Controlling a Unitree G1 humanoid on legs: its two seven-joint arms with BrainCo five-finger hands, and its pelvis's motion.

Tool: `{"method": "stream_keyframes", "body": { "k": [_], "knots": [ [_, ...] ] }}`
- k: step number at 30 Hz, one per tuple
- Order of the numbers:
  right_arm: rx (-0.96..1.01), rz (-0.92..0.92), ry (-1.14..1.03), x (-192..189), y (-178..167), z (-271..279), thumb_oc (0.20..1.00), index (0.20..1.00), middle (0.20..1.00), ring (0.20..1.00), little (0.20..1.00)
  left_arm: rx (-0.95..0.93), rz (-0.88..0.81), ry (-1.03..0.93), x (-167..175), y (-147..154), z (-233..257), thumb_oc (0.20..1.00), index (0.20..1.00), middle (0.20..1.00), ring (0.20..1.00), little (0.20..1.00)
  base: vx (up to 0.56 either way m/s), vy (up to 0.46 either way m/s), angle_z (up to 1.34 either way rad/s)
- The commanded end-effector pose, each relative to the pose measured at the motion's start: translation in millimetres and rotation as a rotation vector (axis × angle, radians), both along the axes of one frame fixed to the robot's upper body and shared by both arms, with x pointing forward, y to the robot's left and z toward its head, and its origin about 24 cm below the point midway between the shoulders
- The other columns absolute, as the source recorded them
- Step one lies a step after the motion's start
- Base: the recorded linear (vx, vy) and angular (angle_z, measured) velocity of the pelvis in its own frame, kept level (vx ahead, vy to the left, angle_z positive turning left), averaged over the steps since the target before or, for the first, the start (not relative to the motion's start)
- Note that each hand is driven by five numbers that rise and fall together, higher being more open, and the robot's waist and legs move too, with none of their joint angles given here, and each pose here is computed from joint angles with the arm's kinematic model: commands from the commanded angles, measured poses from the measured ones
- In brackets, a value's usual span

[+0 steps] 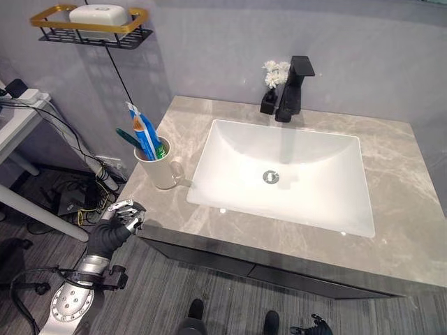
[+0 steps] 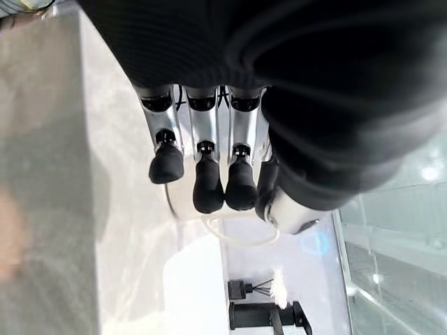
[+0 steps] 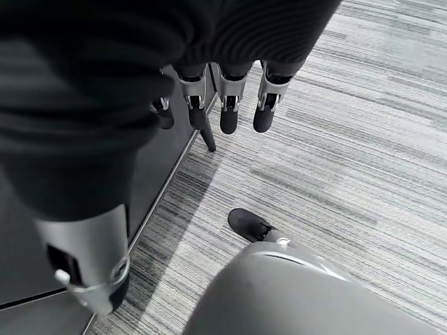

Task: Put brush and paste in cup on sink, flatten towel.

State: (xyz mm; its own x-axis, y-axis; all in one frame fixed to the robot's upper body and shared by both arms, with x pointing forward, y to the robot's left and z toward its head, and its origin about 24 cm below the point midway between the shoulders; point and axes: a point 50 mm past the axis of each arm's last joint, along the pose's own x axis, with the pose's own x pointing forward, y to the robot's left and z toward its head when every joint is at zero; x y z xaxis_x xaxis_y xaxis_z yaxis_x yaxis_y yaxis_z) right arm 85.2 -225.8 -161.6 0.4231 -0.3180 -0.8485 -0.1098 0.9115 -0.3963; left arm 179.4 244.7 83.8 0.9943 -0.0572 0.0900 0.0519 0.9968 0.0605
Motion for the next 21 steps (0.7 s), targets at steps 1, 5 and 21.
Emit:
{"method": "stream_keyframes", "body": {
  "k": [1, 5, 21],
  "knots": [
    [-0.013, 0.017, -0.036, 18.9, -4.4, 5.2, 1.000, 1.000, 1.000, 1.000, 1.000, -0.080, -0.020, -0.087, 0.2, -0.7, 20.4, 0.200, 0.200, 0.200, 0.200, 0.200, 0.00, 0.022, -0.08],
    [-0.029, 0.021, 0.012, 10.2, -8.6, 2.9, 1.000, 1.000, 1.000, 1.000, 1.000, -0.059, -0.006, -0.082, -1.4, 5.3, 23.7, 0.200, 0.200, 0.200, 0.200, 0.200, 0.01, 0.011, -0.15],
    [-0.030, -0.035, -0.061, 32.3, -11.8, 9.5, 1.000, 1.000, 1.000, 1.000, 1.000, -0.055, 0.040, -0.060, 8.1, 7.6, 14.4, 0.200, 0.200, 0.200, 0.200, 0.200, 0.00, 0.002, -0.01]
  ]
}}
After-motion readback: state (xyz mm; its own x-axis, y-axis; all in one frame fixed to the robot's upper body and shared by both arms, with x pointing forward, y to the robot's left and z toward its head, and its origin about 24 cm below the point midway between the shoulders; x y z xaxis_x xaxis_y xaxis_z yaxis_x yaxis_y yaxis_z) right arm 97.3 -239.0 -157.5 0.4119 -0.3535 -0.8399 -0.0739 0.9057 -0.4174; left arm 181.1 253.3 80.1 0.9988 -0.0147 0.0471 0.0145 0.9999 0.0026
